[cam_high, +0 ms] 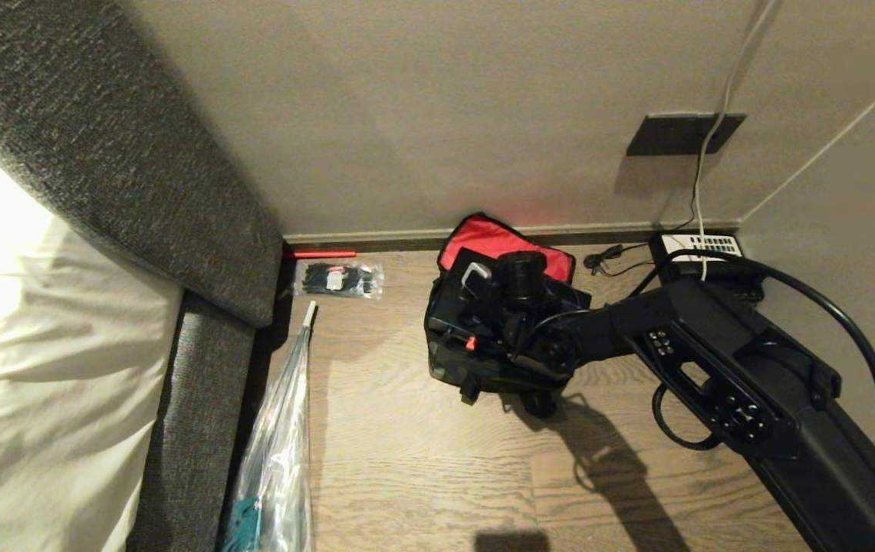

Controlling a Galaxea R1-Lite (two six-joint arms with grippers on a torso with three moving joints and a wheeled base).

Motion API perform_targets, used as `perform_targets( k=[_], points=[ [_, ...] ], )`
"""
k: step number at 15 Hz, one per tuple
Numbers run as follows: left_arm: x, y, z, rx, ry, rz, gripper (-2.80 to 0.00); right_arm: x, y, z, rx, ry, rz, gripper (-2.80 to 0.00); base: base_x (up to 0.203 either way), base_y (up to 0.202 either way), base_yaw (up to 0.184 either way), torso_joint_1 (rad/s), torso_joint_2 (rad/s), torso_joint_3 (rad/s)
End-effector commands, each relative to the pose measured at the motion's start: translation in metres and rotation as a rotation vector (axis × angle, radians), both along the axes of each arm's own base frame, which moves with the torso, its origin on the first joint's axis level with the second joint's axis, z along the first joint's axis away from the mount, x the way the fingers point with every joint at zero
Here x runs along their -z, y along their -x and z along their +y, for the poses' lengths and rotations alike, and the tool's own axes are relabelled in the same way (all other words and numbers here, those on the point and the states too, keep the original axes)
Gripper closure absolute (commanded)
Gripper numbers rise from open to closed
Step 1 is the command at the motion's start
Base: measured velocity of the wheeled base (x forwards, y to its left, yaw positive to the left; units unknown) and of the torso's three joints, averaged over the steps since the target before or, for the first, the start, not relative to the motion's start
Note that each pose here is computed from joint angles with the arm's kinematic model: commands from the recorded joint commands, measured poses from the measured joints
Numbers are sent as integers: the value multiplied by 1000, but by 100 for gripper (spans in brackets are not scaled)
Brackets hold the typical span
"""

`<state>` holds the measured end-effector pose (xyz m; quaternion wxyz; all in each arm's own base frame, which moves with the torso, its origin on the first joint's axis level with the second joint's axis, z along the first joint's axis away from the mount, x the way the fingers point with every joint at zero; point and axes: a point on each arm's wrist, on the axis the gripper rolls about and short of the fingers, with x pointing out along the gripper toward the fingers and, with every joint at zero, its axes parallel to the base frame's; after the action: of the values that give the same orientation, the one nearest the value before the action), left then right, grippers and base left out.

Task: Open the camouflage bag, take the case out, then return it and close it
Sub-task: Place the black box back

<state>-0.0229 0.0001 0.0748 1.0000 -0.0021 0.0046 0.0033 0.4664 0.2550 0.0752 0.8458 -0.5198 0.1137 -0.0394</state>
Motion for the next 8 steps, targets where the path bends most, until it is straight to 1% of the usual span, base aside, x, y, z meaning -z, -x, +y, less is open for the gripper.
perform_targets(
  k=[1,3,4,6,8],
  points=[
    [0,0,0,-3,0,-1,0,16,-6,-1,-1,17,23,0,0,0,0,0,0,0],
    [0,0,0,-1,0,-1,0,20,-8,-2,-16,13,24,0,0,0,0,0,0,0],
    [0,0,0,-1,0,-1,0,24,-9,-2,-20,17,34,-280,0,0,0,0,0,0],
    [0,0,0,-1,0,-1,0,31,-10,-4,-15,23,51,-280,0,0,0,0,0,0],
    [0,0,0,0,0,-1,0,27,-8,-3,-18,15,47,-280,0,0,0,0,0,0]
  ],
)
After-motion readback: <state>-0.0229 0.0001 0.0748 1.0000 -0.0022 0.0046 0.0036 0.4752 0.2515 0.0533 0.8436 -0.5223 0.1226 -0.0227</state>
